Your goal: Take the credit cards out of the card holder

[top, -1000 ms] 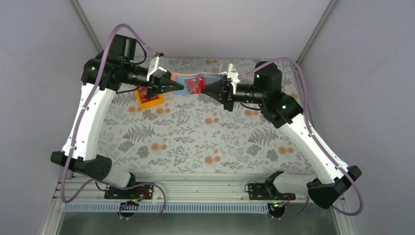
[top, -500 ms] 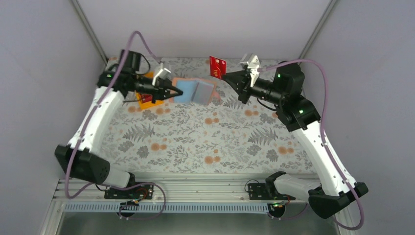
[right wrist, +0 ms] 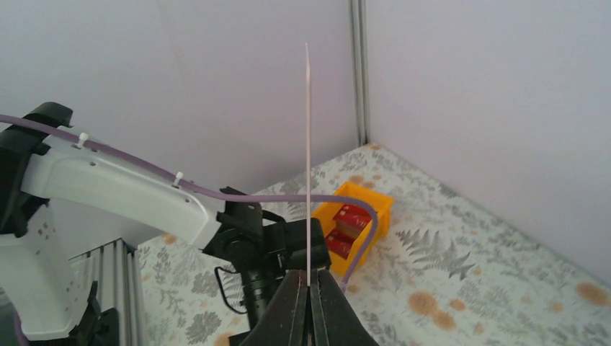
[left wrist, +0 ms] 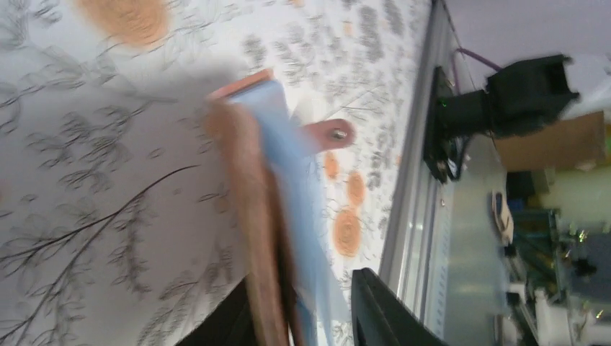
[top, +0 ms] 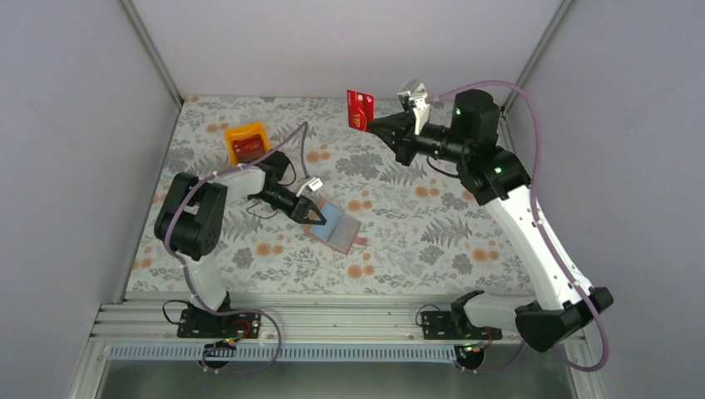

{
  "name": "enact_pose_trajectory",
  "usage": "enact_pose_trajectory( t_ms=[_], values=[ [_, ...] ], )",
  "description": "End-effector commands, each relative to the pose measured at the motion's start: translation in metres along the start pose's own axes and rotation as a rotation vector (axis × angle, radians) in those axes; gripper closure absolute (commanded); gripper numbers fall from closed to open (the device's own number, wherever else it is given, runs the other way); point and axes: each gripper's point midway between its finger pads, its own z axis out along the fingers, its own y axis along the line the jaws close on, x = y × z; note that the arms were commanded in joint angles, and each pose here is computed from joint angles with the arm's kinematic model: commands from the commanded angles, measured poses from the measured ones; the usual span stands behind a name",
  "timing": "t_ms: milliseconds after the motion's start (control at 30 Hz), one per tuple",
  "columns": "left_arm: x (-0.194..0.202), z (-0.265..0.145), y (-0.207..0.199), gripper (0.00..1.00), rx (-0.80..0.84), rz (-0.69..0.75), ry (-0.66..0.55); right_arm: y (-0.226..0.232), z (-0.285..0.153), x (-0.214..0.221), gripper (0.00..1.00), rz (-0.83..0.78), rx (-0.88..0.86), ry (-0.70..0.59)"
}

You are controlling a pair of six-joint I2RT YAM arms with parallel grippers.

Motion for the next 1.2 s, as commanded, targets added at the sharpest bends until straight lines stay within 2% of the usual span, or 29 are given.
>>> enact_pose_trajectory(
  t_ms=[0,133,200,333,433,600,767,900,1100,1167],
  values=[
    [0.001,-0.001,0.044,0.61,-0.097,-0.057,0.012,0.001,0.008,0.014,0.96,0.074,-0.044,0.048],
    [-0.001,-0.021,0.073,0.36,-0.251,-0.072,0.011,0.003,0.008,0.017,0.96,0.08,-0.058,0.049],
    [-0.004,-0.033,0.075,0.24,-0.295,-0.062,-0.005,0.001,0.01,0.02,0.96,0.09,-0.058,0.058],
    [-0.011,-0.059,0.054,0.15,-0.324,0.003,-0.039,-0.008,0.02,0.032,0.96,0.139,-0.039,0.101],
    [-0.027,-0.088,0.018,0.13,-0.345,0.127,-0.062,-0.022,0.031,0.046,0.96,0.2,0.001,0.161],
    [-0.08,-0.154,-0.074,0.06,-0.46,0.469,-0.131,-0.027,0.049,0.055,0.96,0.271,-0.002,0.219],
    [-0.132,-0.235,-0.15,0.01,-0.804,0.756,-0.217,0.0,0.062,0.053,0.96,0.292,-0.133,0.23],
    [-0.142,-0.271,-0.192,0.0,-1.073,1.027,-0.208,0.025,0.067,0.051,0.96,0.307,-0.248,0.245],
    [-0.137,-0.296,-0.268,0.0,-1.385,1.588,-0.163,0.053,0.064,0.043,0.96,0.307,-0.329,0.257],
    [-0.131,-0.3,-0.285,0.0,-1.48,1.762,-0.108,0.062,0.064,0.042,0.96,0.309,-0.362,0.26]
  ],
)
